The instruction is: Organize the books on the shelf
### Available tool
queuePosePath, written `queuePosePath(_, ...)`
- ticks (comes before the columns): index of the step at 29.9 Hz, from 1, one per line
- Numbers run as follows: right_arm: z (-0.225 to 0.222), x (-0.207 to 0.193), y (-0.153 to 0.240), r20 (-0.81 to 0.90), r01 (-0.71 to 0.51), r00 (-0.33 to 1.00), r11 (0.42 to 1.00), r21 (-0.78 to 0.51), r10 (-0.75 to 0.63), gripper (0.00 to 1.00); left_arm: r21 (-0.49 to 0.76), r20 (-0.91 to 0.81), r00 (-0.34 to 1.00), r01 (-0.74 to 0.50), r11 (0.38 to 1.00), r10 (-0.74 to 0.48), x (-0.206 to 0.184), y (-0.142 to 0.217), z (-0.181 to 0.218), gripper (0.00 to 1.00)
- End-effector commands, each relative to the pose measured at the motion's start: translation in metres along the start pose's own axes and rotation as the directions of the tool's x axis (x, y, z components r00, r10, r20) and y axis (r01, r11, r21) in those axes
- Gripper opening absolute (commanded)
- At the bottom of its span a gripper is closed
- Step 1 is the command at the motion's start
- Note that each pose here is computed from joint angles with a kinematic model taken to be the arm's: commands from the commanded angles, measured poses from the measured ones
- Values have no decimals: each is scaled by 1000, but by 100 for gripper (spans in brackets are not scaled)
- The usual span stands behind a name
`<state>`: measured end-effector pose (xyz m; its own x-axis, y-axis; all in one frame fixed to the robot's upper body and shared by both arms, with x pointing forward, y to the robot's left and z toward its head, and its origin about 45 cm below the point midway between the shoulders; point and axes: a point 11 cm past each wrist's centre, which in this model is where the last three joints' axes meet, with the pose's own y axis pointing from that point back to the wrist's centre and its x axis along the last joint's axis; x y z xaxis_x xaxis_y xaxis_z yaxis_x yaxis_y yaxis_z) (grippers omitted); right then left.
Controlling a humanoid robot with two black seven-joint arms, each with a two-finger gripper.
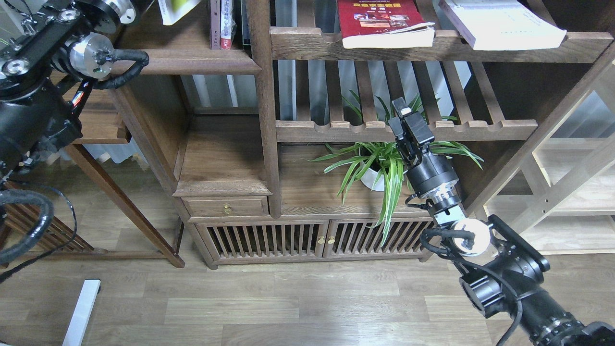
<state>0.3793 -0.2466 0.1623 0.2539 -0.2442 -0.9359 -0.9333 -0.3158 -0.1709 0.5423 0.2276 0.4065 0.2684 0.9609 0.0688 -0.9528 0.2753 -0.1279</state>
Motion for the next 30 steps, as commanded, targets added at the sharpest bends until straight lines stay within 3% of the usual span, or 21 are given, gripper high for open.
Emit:
queuePosePath(1, 0, 0, 0, 0, 0, 1000, 1000, 0, 0, 81, 15, 9, 1000, -2, 1000, 2, 2, 2, -7, 19)
queuePosePath(30, -5, 1, 3, -1, -3, 1000, 1000, 8, 3, 81, -78, 5, 999, -37, 996, 37, 12, 2, 0, 16)
